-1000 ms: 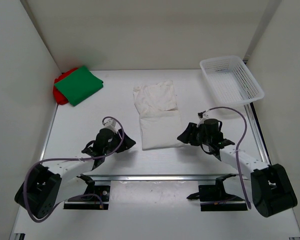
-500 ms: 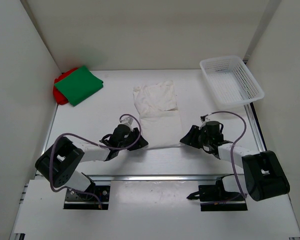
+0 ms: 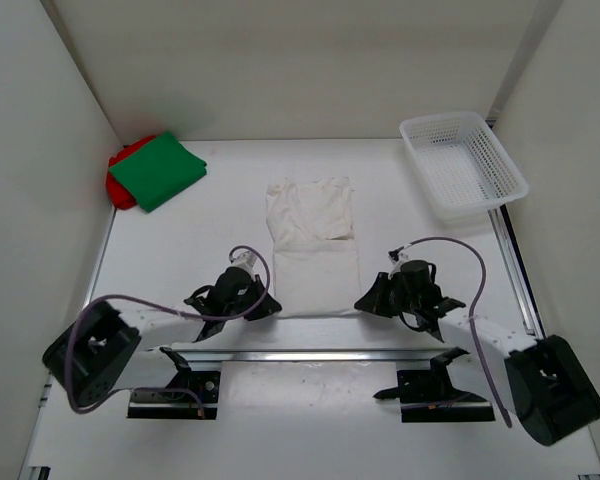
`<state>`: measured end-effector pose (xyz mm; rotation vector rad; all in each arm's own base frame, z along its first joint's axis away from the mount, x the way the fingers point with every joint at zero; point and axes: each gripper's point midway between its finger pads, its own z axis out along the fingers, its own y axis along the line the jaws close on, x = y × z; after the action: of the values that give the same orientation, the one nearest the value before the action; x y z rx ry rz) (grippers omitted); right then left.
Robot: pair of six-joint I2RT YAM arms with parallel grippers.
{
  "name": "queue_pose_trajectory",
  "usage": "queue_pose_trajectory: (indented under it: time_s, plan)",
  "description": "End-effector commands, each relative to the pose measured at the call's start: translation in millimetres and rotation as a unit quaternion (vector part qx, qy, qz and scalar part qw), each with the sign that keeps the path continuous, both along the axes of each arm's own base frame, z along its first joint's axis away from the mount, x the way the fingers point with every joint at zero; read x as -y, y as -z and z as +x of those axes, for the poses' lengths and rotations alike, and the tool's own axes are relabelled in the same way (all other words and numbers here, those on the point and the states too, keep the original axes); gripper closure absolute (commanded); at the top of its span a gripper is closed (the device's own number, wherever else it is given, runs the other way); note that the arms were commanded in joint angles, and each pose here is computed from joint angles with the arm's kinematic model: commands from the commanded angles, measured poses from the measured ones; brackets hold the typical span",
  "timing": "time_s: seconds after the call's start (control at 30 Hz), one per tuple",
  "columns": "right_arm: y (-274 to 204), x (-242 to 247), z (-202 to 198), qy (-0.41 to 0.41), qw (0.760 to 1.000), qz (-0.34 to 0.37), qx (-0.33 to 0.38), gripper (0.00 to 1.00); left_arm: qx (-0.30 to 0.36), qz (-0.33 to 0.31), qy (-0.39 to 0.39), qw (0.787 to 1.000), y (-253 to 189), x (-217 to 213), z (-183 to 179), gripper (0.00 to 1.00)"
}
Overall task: Fold and stack the t-shirts
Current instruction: Grab one side of the 2/3 rectangular tshirt with both arms, then fold the long partially folded tshirt into a neat square
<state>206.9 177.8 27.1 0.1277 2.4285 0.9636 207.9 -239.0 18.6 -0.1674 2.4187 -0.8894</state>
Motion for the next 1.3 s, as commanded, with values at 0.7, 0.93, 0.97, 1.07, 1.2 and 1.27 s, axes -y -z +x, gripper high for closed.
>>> queue_pose_trajectory:
  time_s: [0.7,0.93,0.97,1.07,1.2,1.27]
  plan:
    - [-156.6,-19.1,179.6,0.001,0.993,0.037,0.108,1.00,0.110,-0.018,-0.082,0.990,-166.7,-47.0,151.9,1.00]
    - [-116.9,-22.2,294.0,0.000,0.998,0.010,0.060,1.00,0.053,0.019,-0.152,0.987,-112.1,-68.0,270.5,0.96]
    - [-131.5,-22.9,308.1,-0.002,0.997,0.021,0.076,1.00,0.033,0.020,-0.156,0.987,-92.7,-70.0,278.9,0.94]
    - [-111.4,-25.3,341.7,0.002,0.997,0.030,0.065,0.95,0.024,0.013,-0.170,0.985,-81.8,-72.1,306.4,0.81]
    - [-107.5,-31.3,362.3,-0.011,0.998,0.022,0.060,0.60,0.043,-0.026,-0.191,0.980,-96.7,-86.6,321.7,0.49]
    - [-123.5,-31.2,363.2,-0.022,0.996,-0.004,0.092,0.47,0.065,-0.028,-0.200,0.977,-111.1,-91.3,320.0,0.46]
